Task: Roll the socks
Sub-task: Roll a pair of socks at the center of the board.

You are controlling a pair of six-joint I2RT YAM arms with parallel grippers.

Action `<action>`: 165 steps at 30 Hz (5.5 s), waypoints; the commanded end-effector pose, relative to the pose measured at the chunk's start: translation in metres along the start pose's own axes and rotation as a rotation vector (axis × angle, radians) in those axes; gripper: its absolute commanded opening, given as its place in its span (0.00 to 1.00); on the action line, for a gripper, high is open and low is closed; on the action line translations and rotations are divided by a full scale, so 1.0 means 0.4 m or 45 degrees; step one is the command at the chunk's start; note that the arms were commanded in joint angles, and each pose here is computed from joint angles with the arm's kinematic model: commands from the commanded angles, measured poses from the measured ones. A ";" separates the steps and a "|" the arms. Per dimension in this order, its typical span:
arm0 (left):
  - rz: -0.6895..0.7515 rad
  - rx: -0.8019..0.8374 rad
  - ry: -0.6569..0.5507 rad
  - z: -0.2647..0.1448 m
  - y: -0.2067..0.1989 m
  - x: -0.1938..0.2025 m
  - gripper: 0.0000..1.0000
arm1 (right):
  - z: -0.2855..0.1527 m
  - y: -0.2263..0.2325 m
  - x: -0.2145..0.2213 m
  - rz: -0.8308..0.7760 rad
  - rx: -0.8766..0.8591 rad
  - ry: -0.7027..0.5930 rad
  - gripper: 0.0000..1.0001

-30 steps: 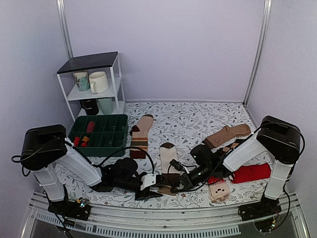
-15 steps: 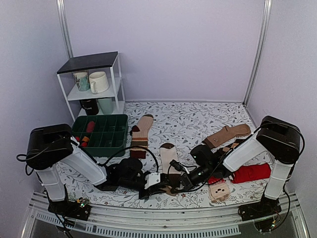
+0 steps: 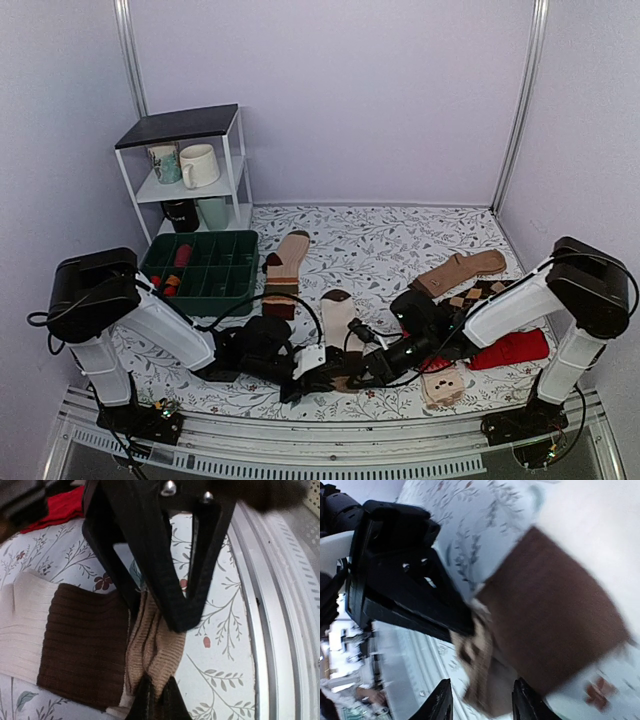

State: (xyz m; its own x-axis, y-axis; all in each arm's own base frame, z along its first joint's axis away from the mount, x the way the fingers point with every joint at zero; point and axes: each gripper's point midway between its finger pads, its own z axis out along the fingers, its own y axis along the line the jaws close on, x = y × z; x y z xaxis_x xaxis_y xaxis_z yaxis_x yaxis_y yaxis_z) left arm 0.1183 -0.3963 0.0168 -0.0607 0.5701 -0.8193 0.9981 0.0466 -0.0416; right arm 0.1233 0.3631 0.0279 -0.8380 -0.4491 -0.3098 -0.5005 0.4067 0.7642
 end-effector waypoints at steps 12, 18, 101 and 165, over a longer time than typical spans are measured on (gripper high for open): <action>-0.512 0.205 0.256 -0.029 -0.035 0.151 0.00 | -0.168 0.107 -0.023 -0.860 0.293 -0.577 0.50; -0.548 0.222 0.270 -0.025 -0.027 0.159 0.00 | -0.086 0.147 -0.003 -1.122 0.310 -0.456 0.53; 0.101 0.063 -0.089 -0.037 0.001 -0.015 0.35 | 0.027 -0.180 0.187 0.174 0.208 0.292 0.00; -0.622 0.265 0.351 -0.029 -0.013 0.170 0.00 | 0.042 0.036 0.039 -1.101 0.416 -0.214 0.43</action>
State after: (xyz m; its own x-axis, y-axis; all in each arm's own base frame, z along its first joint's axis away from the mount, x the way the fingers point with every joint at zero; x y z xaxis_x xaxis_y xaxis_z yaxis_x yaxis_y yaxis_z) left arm 0.1245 -0.3847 0.0165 -0.4069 0.6025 -0.6866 0.8893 0.0895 -0.4485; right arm 0.1030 0.3731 0.0334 -0.1310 -0.5691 -0.8117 -0.9800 0.1982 0.0191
